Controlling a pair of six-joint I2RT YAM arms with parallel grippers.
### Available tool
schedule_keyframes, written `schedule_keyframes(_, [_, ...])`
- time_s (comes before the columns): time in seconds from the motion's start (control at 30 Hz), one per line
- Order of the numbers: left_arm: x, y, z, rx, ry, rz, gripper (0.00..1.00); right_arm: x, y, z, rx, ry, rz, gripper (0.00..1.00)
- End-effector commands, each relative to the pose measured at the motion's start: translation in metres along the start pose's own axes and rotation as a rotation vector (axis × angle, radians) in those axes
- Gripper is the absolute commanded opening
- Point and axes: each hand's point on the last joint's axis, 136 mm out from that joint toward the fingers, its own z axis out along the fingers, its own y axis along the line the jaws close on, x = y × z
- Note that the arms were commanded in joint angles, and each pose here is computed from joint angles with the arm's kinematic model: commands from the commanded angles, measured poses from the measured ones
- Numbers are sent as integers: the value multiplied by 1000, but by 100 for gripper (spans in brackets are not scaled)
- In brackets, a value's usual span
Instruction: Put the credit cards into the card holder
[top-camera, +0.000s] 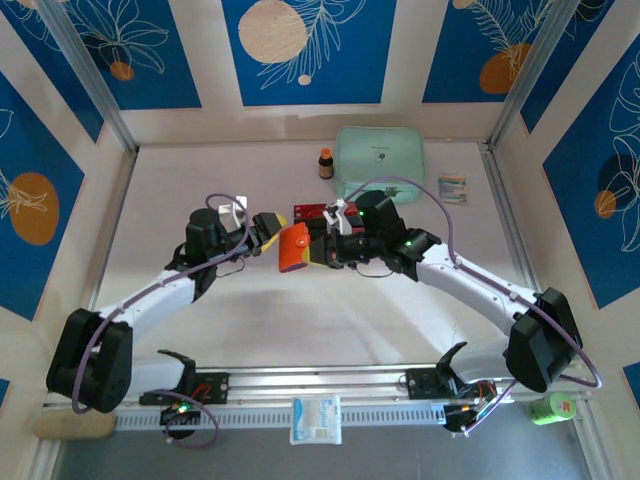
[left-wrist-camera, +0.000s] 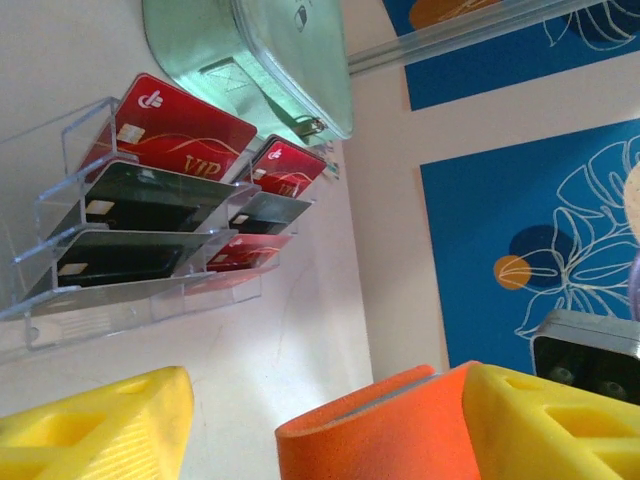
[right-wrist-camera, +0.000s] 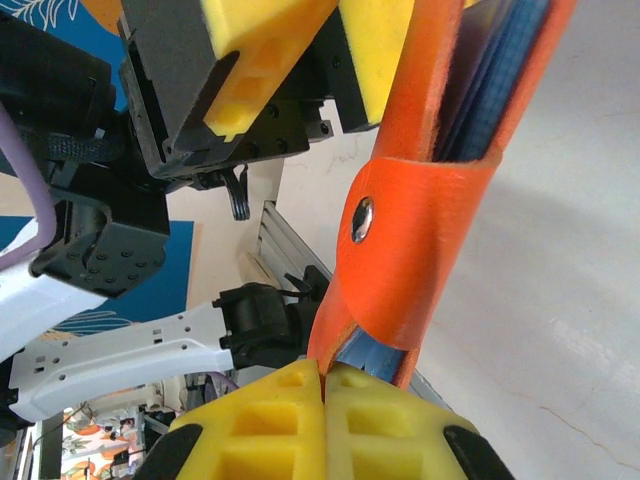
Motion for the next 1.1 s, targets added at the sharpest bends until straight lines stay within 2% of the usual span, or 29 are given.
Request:
schedule_keyframes(0.0, [1, -4, 0, 49, 6, -2, 68, -4, 14, 2, -52, 11, -12, 0])
schedule_keyframes(0.33, [1, -10, -2, 78, 5, 4, 59, -7, 13, 7, -61, 5, 0, 0])
schedule_keyframes(0.7, [1, -13, -1, 108, -5, -1, 59, -9, 15, 9, -80, 2, 11, 0])
schedule_keyframes(1.07, [-4, -26, -4, 151, -31, 15, 30, -9, 4, 13, -65, -3, 34, 0])
